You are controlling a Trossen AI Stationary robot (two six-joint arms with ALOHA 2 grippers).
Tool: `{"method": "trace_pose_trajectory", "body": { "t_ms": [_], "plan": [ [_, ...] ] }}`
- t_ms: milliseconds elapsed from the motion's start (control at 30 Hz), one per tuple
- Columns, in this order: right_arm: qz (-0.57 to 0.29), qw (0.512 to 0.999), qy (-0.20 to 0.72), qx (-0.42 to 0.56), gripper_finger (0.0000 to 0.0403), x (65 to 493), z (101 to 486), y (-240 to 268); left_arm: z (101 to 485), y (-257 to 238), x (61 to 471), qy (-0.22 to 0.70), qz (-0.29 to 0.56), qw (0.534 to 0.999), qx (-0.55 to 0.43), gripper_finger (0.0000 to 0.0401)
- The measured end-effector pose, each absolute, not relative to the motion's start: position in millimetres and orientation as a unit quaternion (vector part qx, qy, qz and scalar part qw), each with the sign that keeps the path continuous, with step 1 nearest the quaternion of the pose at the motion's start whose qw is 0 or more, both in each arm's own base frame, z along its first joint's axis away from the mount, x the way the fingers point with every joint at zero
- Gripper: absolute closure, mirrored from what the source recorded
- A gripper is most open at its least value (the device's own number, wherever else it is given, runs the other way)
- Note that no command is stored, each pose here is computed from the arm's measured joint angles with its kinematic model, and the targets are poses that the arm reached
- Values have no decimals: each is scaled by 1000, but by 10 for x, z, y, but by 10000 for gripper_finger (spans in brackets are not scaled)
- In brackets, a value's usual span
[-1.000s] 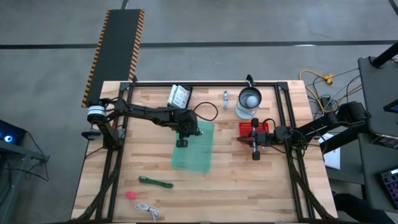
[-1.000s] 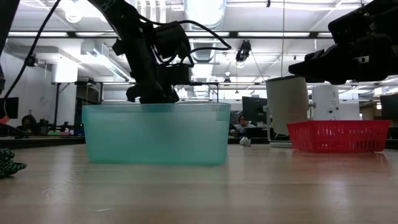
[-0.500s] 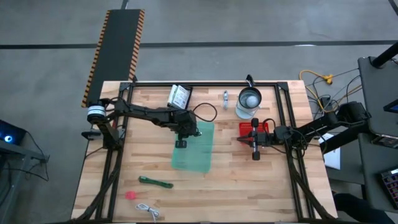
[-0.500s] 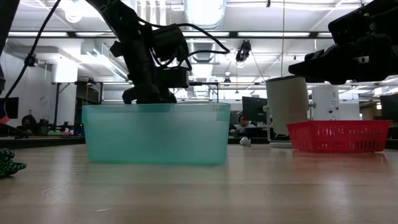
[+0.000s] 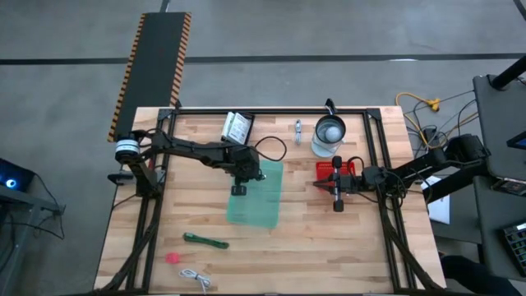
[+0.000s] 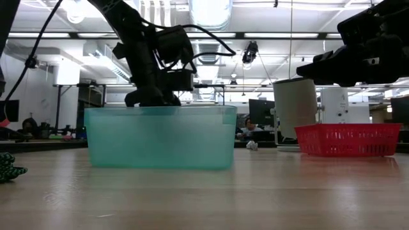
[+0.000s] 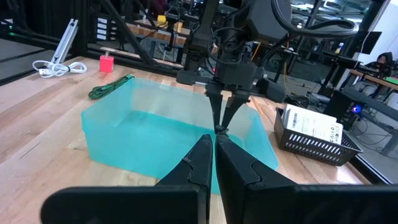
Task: Pick and place items into bin
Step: Put the black charger cable into the green bin
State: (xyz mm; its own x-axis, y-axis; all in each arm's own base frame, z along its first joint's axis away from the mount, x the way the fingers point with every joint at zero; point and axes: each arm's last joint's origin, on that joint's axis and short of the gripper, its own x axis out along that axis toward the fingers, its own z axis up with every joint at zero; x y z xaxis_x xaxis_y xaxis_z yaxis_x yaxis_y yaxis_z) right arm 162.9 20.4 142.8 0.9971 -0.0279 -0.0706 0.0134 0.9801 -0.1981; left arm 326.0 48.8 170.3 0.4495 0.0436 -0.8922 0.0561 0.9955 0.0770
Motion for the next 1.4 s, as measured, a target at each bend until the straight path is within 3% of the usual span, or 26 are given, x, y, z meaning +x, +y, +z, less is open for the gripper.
{"method": "trace_pose_trajectory", "body": {
  "t_ms": [433, 1400],
  "plan": [
    [-11, 994, 37, -99, 394, 1629, 1428, 204, 1708, 535, 3254, 531, 47, 843, 74, 390],
    [-11, 994, 37, -99, 394, 1629, 1428, 204, 1716, 547, 3267, 523, 50, 847, 75, 390]
  ]
}}
